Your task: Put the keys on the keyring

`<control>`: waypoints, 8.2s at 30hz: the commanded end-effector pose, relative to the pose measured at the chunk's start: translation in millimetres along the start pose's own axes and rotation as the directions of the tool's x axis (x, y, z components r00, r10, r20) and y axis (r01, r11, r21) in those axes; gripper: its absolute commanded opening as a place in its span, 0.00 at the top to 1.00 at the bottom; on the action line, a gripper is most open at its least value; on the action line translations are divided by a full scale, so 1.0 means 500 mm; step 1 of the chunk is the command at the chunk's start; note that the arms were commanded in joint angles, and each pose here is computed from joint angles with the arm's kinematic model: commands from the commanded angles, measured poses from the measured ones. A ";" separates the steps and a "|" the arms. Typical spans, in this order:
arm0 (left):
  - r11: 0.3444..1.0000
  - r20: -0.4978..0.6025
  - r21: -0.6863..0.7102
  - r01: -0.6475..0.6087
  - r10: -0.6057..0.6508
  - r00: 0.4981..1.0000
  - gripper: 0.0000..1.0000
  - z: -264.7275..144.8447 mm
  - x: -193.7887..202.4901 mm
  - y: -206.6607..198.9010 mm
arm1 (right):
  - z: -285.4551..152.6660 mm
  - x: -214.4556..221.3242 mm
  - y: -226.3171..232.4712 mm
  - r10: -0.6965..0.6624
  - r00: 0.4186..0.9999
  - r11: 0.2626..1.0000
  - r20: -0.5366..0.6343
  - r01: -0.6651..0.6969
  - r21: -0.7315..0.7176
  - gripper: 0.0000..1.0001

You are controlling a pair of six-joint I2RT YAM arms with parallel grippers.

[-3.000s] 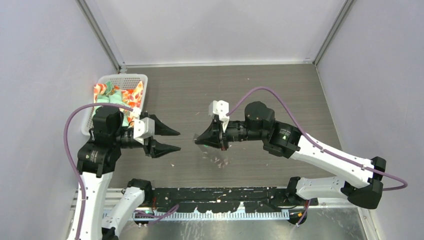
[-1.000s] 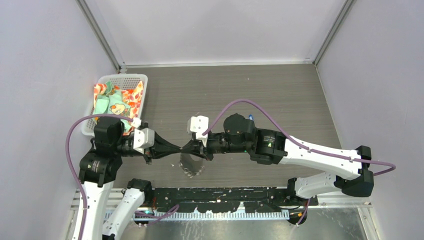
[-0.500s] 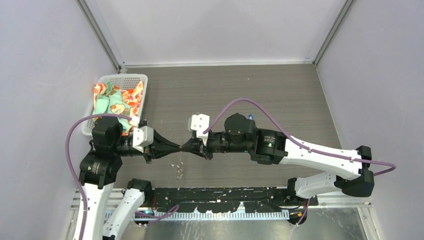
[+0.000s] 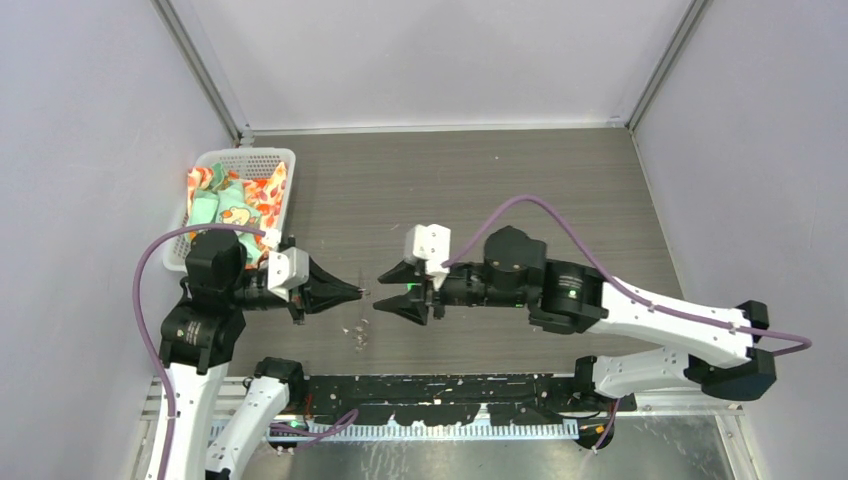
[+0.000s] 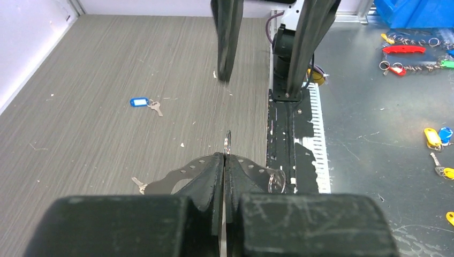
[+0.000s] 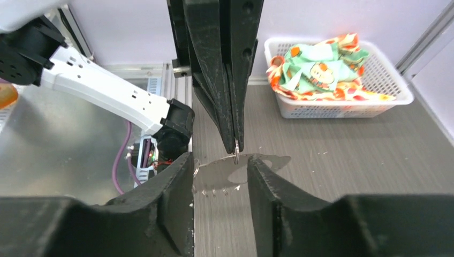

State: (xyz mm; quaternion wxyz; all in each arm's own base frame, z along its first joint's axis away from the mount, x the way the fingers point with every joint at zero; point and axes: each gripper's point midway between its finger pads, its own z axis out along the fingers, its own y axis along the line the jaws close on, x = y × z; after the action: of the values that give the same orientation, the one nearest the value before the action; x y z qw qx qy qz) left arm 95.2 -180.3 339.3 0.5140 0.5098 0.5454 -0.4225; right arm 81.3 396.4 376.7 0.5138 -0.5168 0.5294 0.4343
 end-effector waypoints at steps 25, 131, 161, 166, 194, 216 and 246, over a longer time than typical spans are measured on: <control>0.693 0.248 0.091 -0.715 0.680 0.690 1.00 0.000 -0.019 -0.074 | -0.087 -0.010 -0.010 -0.091 0.994 0.994 0.058 0.087 0.067 0.50; 0.960 0.132 0.200 -0.198 0.174 0.976 0.60 0.012 0.012 -0.053 | -0.058 0.049 -0.018 0.160 0.925 0.984 -0.345 -0.121 0.134 0.99; 0.973 0.091 0.186 -0.138 0.123 0.988 0.68 0.025 0.064 -0.026 | -0.007 0.058 0.005 0.165 0.862 0.986 -0.479 -0.129 0.106 0.99; 0.969 0.108 0.213 -0.126 0.105 0.989 0.70 0.022 0.059 -0.042 | -0.021 -0.007 0.003 0.104 0.974 0.993 -0.200 -0.091 0.074 0.99; 0.947 0.136 0.311 -0.074 0.033 0.990 0.71 0.015 -0.009 -0.074 | 0.013 -0.016 0.014 0.063 0.985 0.997 0.162 -0.069 0.031 0.99; 0.990 0.110 0.141 -0.027 0.011 0.994 0.99 0.027 -0.021 -0.012 | 0.004 0.011 0.013 0.064 0.990 0.997 0.123 -0.070 0.042 0.99; 0.966 -0.091 0.220 0.134 -0.116 0.989 0.99 0.028 0.094 -0.054 | -0.015 0.069 0.010 0.005 0.869 0.990 -0.495 -0.075 -0.122 0.57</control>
State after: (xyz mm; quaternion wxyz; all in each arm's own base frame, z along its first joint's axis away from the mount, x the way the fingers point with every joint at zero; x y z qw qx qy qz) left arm 90.1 -194.2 290.6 0.4192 0.5068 0.5616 -0.5020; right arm 95.4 407.3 364.0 0.4035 -0.5827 0.6152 0.3452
